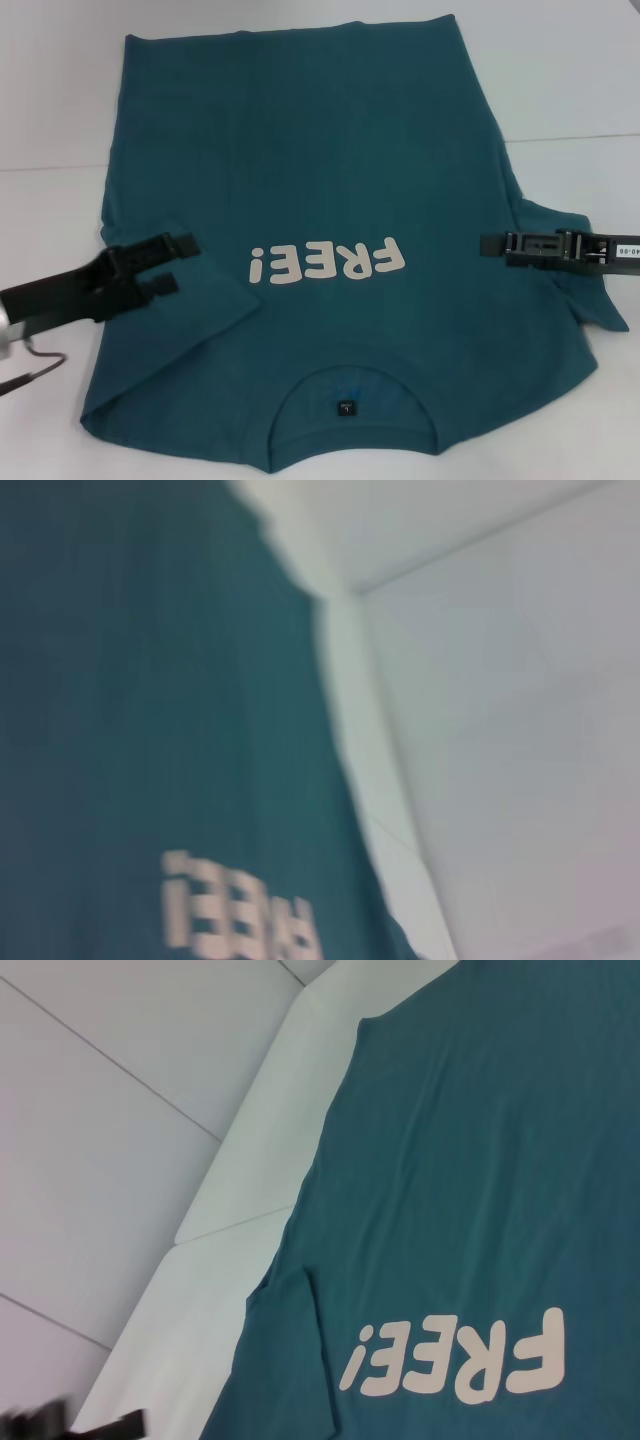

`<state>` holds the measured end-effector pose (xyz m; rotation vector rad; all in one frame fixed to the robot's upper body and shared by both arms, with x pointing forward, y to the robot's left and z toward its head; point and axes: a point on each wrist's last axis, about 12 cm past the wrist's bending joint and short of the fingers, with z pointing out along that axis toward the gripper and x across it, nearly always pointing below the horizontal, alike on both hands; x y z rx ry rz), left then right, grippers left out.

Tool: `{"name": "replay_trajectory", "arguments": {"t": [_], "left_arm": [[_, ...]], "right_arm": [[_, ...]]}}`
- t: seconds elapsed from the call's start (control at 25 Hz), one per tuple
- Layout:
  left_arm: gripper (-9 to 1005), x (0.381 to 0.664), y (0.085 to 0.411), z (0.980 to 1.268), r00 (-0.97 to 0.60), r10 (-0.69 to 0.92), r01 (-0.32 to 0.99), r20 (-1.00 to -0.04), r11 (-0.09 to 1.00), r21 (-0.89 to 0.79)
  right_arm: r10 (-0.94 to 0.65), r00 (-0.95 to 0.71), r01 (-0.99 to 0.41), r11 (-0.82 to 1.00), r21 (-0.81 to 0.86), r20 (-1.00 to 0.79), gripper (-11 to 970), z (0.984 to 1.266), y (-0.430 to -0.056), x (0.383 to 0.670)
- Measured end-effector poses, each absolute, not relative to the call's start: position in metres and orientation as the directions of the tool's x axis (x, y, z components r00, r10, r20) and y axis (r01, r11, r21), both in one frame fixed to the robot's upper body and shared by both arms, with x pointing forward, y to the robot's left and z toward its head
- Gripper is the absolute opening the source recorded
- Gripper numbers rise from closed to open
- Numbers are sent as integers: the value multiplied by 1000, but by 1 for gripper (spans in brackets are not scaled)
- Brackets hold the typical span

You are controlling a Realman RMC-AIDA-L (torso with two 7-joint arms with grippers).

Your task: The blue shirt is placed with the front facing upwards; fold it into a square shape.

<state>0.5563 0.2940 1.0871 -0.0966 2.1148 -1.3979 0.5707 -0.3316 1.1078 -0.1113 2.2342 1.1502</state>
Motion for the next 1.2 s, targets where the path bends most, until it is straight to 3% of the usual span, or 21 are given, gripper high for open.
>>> {"name": "replay_trajectory", "arguments": {"t": [0.04,0.08,0.16,0.36,0.68,0.92,1.2], "left_arm": [[877,550,295,1091,-795,-297,369,-528,455,-811],[877,550,295,1091,-795,-297,369,-528,455,-811],[877,538,294,1094,-717,-149,560,-681,457,-691],[877,511,289,1081,-547,-6,736,-837,472,-485],[876,485,286,1068,-560,-56,741,-826,412,-530],[876,483,289,1068,-664,-153,639,-732,392,-662],[877,490,291,1071,-663,-189,619,-725,407,-672]], "right_arm": [[197,-807,-339,618,709,-557,867,1108,-332,571],[198,-806,-338,620,708,-558,867,1108,-332,571],[198,-805,-338,622,706,-559,867,1108,-333,571],[195,-799,-341,632,696,-569,867,1111,-337,572],[191,-781,-351,654,670,-595,867,1125,-349,579],[211,-785,-288,709,644,-583,867,1149,-377,580],[289,-812,-59,824,564,-507,867,1163,-427,564]]}}
